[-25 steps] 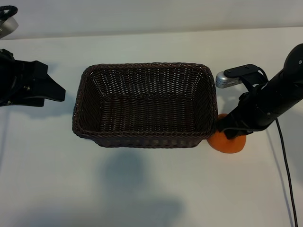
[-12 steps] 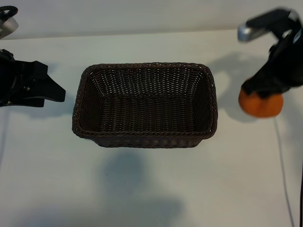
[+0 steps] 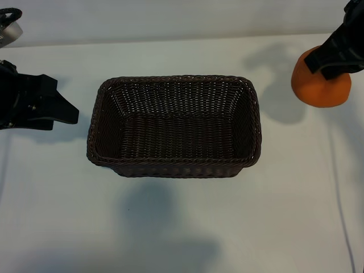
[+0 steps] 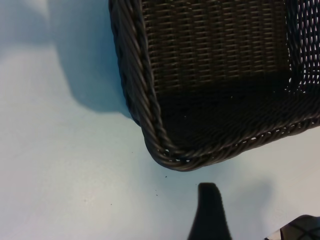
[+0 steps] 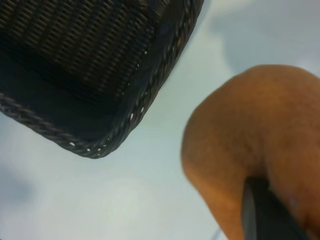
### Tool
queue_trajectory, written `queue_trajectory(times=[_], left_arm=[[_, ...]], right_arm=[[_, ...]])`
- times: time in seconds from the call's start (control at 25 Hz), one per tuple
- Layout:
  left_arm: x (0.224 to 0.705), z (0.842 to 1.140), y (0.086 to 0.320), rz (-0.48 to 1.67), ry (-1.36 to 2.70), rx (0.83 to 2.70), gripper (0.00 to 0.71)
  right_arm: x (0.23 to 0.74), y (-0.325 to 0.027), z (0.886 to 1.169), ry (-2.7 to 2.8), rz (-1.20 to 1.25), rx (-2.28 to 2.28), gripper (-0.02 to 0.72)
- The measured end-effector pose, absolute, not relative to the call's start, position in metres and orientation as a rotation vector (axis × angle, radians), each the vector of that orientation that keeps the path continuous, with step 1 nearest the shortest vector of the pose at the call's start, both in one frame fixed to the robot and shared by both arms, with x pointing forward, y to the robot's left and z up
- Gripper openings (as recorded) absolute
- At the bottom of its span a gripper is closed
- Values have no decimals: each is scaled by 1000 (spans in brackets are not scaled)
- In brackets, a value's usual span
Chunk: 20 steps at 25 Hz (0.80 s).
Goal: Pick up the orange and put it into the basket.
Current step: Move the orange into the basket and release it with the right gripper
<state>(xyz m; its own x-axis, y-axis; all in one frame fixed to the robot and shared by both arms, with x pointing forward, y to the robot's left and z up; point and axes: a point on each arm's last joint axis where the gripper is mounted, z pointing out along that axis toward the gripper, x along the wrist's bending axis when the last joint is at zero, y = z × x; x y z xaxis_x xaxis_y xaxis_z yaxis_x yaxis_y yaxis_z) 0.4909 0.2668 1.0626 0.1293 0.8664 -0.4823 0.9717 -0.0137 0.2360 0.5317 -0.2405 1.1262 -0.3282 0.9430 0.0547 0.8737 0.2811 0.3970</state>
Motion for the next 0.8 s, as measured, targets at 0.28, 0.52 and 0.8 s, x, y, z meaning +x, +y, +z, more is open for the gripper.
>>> queue_trajectory(times=[0.28,0.52,0.8], left_arm=[[491,1063,267,-274,1765,1907,560],[491,1063,267,-276,1764,1909,560],[491,1063,267,-278,1764,1910,560]], right_arm=[[532,-232,1128,2359,644,1713,95],[535,-198,1125,2432,714,1595,95],[552,-130,1102,2599,716,1456,95]])
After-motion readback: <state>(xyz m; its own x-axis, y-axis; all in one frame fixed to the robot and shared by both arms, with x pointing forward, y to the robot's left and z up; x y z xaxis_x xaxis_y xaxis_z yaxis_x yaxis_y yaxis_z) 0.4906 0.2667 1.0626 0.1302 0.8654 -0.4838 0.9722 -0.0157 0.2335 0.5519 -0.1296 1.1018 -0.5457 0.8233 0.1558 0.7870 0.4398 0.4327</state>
